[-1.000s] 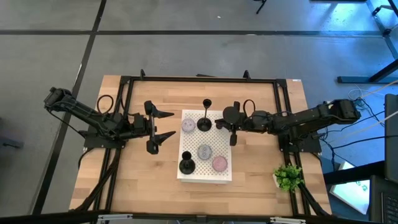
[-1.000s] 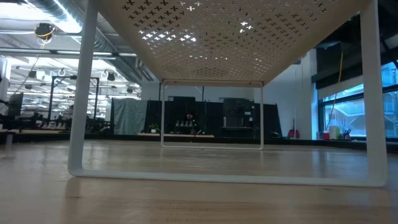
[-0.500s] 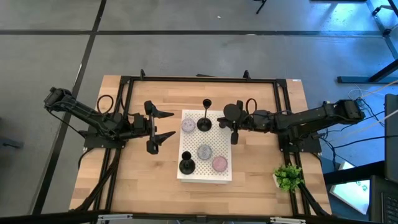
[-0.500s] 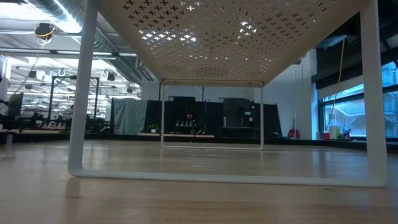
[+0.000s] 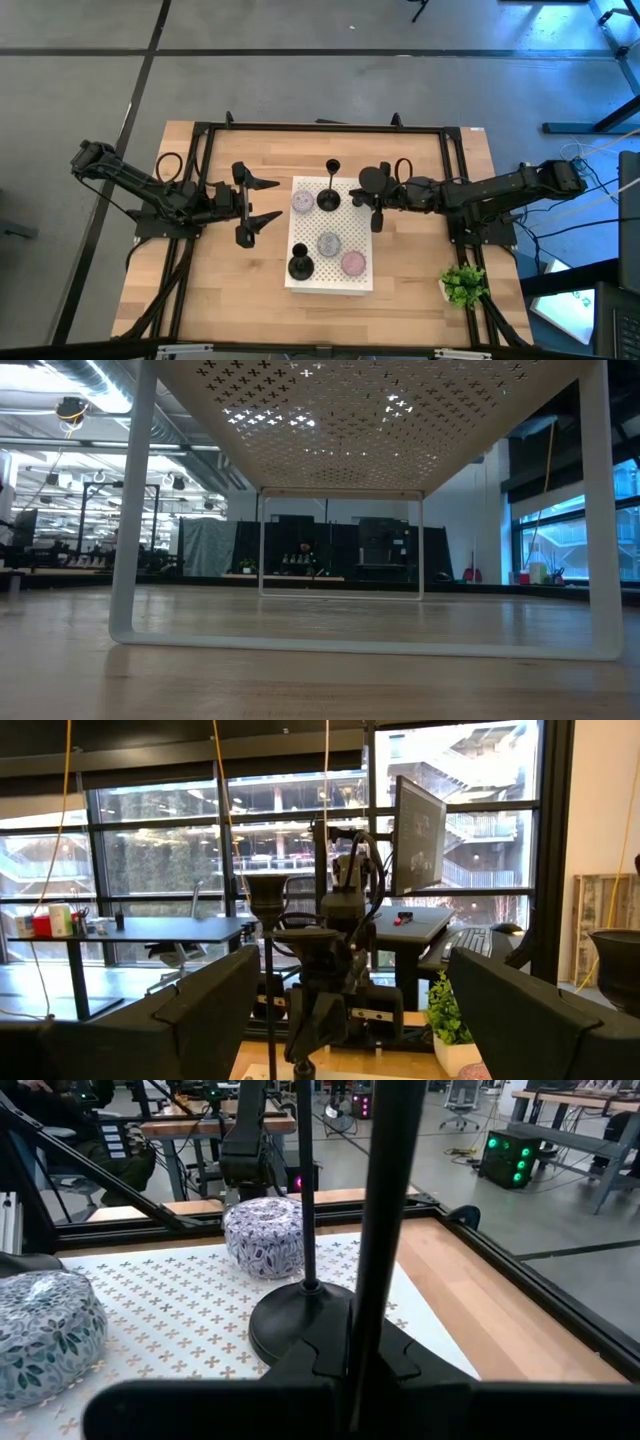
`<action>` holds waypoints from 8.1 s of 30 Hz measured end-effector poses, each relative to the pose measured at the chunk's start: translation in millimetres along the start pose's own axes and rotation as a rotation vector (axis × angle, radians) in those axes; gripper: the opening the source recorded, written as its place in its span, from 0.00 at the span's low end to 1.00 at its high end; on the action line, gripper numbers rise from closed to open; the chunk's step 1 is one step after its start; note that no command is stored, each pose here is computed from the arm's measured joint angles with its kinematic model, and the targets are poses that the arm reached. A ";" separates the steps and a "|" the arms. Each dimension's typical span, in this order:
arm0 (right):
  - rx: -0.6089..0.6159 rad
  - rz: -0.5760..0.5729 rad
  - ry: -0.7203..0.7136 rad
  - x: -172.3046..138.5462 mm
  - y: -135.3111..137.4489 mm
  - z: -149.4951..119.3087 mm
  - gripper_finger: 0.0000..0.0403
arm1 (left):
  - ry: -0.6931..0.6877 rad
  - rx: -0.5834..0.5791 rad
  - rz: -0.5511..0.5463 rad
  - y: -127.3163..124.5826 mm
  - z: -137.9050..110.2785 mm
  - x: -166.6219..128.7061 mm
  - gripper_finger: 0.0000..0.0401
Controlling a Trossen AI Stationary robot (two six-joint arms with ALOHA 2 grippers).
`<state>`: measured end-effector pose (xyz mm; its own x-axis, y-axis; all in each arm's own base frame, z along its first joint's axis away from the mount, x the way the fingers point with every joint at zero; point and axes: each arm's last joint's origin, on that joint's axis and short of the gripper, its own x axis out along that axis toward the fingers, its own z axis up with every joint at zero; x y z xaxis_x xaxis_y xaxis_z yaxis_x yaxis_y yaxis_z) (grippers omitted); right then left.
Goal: Pick & Place candle stick holders
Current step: Put the candle holder on the shelf
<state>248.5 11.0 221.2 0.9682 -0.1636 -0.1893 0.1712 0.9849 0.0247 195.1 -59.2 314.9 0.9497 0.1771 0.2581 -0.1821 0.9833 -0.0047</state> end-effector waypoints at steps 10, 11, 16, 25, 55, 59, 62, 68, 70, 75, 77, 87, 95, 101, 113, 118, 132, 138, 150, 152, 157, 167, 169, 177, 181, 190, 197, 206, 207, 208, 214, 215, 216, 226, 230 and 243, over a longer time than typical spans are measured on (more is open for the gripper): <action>-0.026 -0.031 0.077 1.9 8.8 10.2 0.01 | 0.001 0.001 0.000 0.0 -0.1 0.0 0.80; -0.028 -0.040 0.077 1.8 8.9 10.1 0.01 | 0.001 0.000 -0.001 -0.1 -0.1 0.0 0.80; -0.028 -0.045 0.079 1.8 8.7 10.1 0.01 | 0.001 0.001 0.000 0.0 -0.1 0.0 0.80; -0.015 -0.054 0.090 1.9 7.8 9.5 0.04 | 0.001 0.001 -0.001 0.0 -0.1 0.0 0.80; -0.016 -0.051 0.090 1.9 7.8 9.6 0.21 | 0.002 0.001 -0.001 -0.1 -0.2 0.0 0.80; -0.016 -0.051 0.090 1.9 7.8 9.5 0.29 | 0.002 0.001 -0.001 0.0 -0.2 0.0 0.80; -0.016 -0.051 0.090 1.9 7.8 9.5 0.34 | 0.002 0.001 -0.001 -0.1 -0.2 0.0 0.80; -0.016 -0.051 0.088 1.9 7.8 9.6 0.38 | 0.002 0.001 -0.001 0.0 -0.2 0.0 0.80; -0.015 -0.051 0.087 1.9 7.8 9.6 0.38 | 0.002 0.001 -0.001 0.0 -0.2 0.0 0.80; -0.016 -0.051 0.087 1.9 7.8 9.6 0.38 | 0.002 0.001 -0.001 0.0 -0.2 0.0 0.80; -0.016 -0.051 0.087 1.8 7.8 9.6 0.38 | 0.002 0.001 -0.001 0.0 -0.2 0.0 0.80; -0.043 -0.090 0.084 1.7 6.9 9.7 0.38 | 0.002 0.001 -0.001 0.0 -0.2 0.0 0.80; -0.057 -0.117 0.083 1.6 6.1 9.8 0.38 | 0.002 0.001 -0.001 -0.1 -0.2 0.0 0.80; -0.051 -0.098 0.083 1.7 6.6 9.8 0.38 | 0.002 0.001 -0.001 0.0 -0.2 0.0 0.80; -0.028 -0.016 0.073 1.9 9.2 11.1 0.48 | 0.003 0.002 -0.001 -0.1 -0.4 0.0 0.80; -0.026 -0.043 0.070 1.9 8.4 11.2 0.57 | 0.005 0.003 -0.001 -0.1 -0.6 0.0 0.80; 0.027 -0.014 0.048 2.0 9.7 13.5 0.64 | 0.006 0.003 -0.002 -0.2 -0.6 0.0 0.80; 0.033 0.001 0.055 1.9 10.4 12.9 0.64 | 0.006 -0.002 -0.002 -0.1 -0.6 0.0 0.80; 0.010 -0.017 0.061 0.6 14.2 11.7 0.64 | 0.001 -0.009 -0.032 -1.0 -0.5 0.0 0.80; 0.006 -0.034 0.066 0.5 13.7 11.1 0.64 | 0.001 -0.008 -0.032 -1.0 -0.5 0.0 0.80; -0.009 -0.097 0.078 0.3 11.8 9.6 0.64 | 0.001 -0.008 -0.033 -1.0 -0.4 0.0 0.80; -0.027 -0.109 0.093 0.0 11.3 8.0 0.64 | 0.001 -0.008 -0.032 -1.1 -0.5 0.0 0.80; -0.030 -0.109 0.093 0.0 11.3 8.1 0.64 | 0.001 -0.009 -0.032 -1.0 -0.4 0.0 0.80; -0.033 -0.110 0.100 -0.1 11.3 7.5 0.64 | 0.001 -0.008 -0.032 -1.1 -0.5 0.0 0.80; -0.042 -0.110 0.108 -0.1 11.2 6.8 0.64 | 0.001 -0.008 -0.032 -1.0 -0.5 0.0 0.80; -0.044 -0.110 0.108 -0.1 11.2 7.0 0.57 | 0.001 -0.008 -0.032 -1.0 -0.4 0.0 0.80; -0.047 -0.109 0.108 -0.1 11.2 6.8 0.53 | 0.001 -0.008 -0.032 -1.0 -0.5 0.0 0.80; -0.016 -0.118 0.135 -0.6 10.6 3.9 0.17 | 0.001 -0.008 -0.031 -1.0 -0.5 0.0 0.80; -0.012 -0.124 0.123 -0.5 10.7 5.5 0.09 | 0.001 -0.008 -0.031 -1.0 -0.4 0.0 0.80; -0.015 -0.124 0.120 -0.7 10.6 6.2 0.06 | 0.001 -0.008 -0.031 -1.0 -0.4 0.0 0.80; -0.010 -0.140 0.117 -0.7 10.6 5.9 0.06 | 0.001 -0.008 -0.031 -1.0 -0.4 0.0 0.80; -0.010 -0.148 0.117 -0.8 10.4 5.7 0.06 | 0.001 -0.009 -0.031 -1.0 -0.5 0.0 0.80; -0.010 -0.150 0.117 -0.8 10.4 5.7 0.06 | 0.001 -0.008 -0.031 -1.0 -0.5 0.0 0.80; -0.013 -0.207 0.081 -2.7 15.9 7.0 0.06 | 0.001 -0.008 -0.031 -1.0 -0.5 0.0 0.80; -0.006 -0.180 0.026 -3.9 22.0 12.2 0.06 | 0.001 -0.008 -0.031 -1.0 -0.5 0.0 0.80; 0.010 -0.183 -0.195 -20.6 31.0 -2.1 0.06 | 0.001 -0.014 -0.032 -1.0 -0.5 0.0 0.80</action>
<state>233.5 45.0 223.8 0.9375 -0.3479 0.0017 0.3478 0.9374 0.0173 195.4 -60.2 314.4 0.9553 0.1459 0.2573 -0.1483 0.9889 -0.0103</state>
